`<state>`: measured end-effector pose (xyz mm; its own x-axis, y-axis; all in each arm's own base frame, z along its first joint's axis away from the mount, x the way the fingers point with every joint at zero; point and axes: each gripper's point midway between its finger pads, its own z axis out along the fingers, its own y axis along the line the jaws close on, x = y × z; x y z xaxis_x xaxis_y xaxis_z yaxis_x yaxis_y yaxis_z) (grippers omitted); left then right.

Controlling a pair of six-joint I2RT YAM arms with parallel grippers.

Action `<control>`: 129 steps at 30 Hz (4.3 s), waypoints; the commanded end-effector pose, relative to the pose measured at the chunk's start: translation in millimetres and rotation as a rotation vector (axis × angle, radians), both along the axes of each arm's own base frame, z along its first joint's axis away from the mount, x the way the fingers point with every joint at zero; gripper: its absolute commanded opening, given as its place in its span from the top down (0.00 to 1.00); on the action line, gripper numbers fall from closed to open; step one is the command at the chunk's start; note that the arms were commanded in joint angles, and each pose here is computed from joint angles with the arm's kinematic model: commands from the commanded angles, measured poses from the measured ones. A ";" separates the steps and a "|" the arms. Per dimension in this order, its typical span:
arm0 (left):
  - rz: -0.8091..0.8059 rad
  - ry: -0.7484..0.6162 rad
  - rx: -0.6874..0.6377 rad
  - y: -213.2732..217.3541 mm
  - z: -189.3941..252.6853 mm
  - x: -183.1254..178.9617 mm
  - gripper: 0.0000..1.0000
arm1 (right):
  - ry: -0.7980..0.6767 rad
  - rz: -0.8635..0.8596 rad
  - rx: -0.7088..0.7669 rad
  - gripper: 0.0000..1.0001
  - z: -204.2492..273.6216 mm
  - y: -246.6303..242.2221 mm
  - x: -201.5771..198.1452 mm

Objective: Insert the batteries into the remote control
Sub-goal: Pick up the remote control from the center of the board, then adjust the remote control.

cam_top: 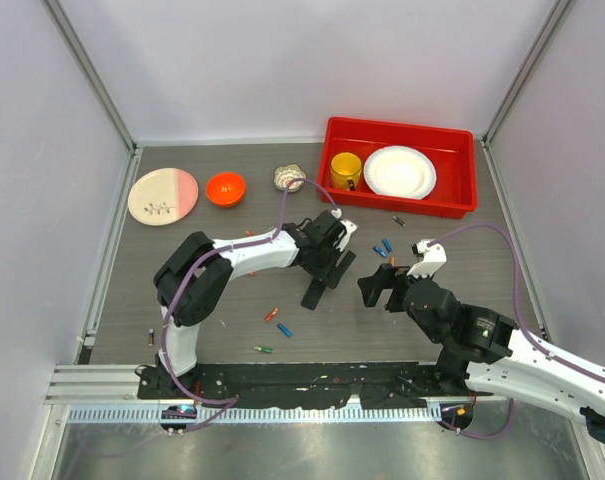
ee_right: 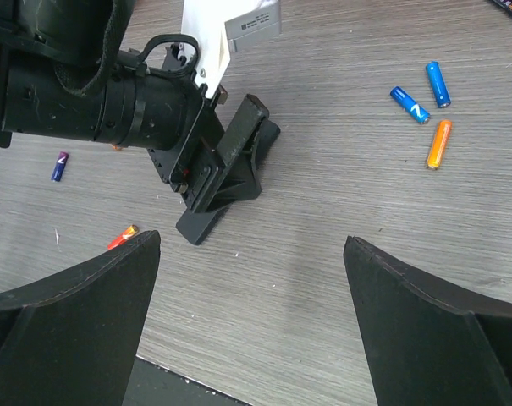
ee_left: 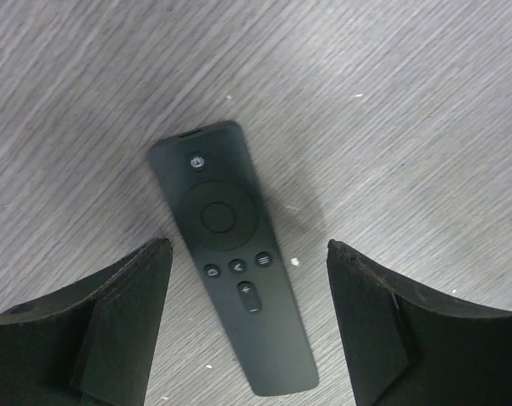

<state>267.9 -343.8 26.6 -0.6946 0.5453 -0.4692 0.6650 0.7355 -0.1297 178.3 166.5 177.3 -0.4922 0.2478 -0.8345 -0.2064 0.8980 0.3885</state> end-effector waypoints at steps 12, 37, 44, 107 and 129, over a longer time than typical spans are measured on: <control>0.009 0.014 0.057 3.9 -21.5 -5.9 0.35 | -0.005 -0.046 0.000 0.05 0.5 -2.5 5.3; 0.057 -0.022 0.234 28.3 -62.5 -15.5 0.50 | 0.024 -0.200 0.048 0.06 -2.0 -27.8 6.4; 0.064 -0.029 0.201 22.8 -56.7 -14.7 0.73 | 0.014 -0.246 0.086 0.08 1.0 -37.7 6.2; 0.013 -0.106 -1.769 71.3 330.4 -66.3 1.00 | 0.018 0.639 0.696 0.19 93.4 148.5 -11.6; 0.157 -0.119 -1.551 68.6 295.5 -40.2 0.00 | -0.002 0.628 0.279 0.96 69.5 114.7 -15.6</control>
